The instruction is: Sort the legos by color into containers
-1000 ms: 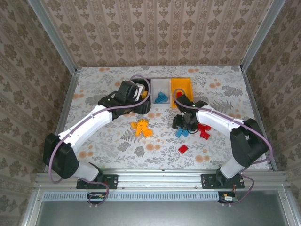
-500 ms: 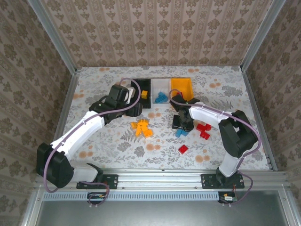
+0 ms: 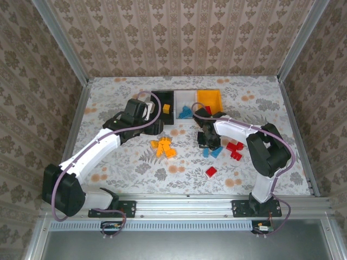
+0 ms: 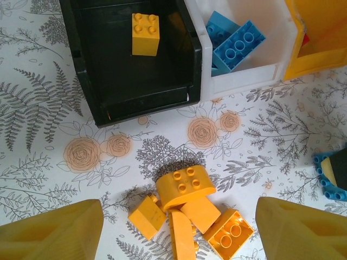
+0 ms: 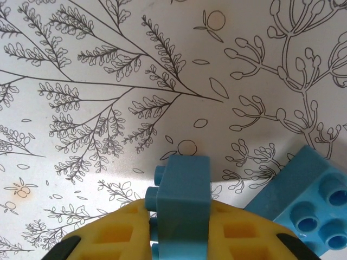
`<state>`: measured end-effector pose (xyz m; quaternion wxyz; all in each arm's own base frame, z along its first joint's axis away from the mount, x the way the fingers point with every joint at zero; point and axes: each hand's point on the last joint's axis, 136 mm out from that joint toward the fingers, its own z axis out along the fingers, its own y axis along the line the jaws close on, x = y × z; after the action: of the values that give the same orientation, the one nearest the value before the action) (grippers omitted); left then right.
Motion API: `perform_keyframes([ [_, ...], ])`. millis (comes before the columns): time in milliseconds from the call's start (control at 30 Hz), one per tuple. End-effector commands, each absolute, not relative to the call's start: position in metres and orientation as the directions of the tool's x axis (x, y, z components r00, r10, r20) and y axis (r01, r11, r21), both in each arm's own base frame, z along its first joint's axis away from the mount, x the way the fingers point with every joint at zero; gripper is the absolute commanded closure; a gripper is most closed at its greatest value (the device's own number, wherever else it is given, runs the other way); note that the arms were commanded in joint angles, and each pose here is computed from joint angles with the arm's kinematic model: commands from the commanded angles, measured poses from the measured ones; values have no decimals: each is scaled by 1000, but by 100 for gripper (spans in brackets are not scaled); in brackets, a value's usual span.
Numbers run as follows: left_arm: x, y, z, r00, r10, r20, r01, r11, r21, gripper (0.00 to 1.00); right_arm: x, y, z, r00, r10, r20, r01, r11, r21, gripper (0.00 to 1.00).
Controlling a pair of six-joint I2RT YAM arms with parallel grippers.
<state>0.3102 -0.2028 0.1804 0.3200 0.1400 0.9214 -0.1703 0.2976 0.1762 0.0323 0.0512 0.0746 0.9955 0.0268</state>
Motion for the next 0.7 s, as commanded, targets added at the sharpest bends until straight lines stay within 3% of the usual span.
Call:
perform_keyframes([
  [0,307,-200,187,-753,117,-647,357,899,-253,24,298,177,40,-985,132,-108,128,991,42,83],
  [333,302,-195,191,-756,109,-645,344,905,-251,24,349,211,117,-952,94,-291,44,984,175,83],
  [667,290,-188,187,-778,91,-621,319,909,-267,24,456,251,155,-871,69,-487,-58,969,241,83],
])
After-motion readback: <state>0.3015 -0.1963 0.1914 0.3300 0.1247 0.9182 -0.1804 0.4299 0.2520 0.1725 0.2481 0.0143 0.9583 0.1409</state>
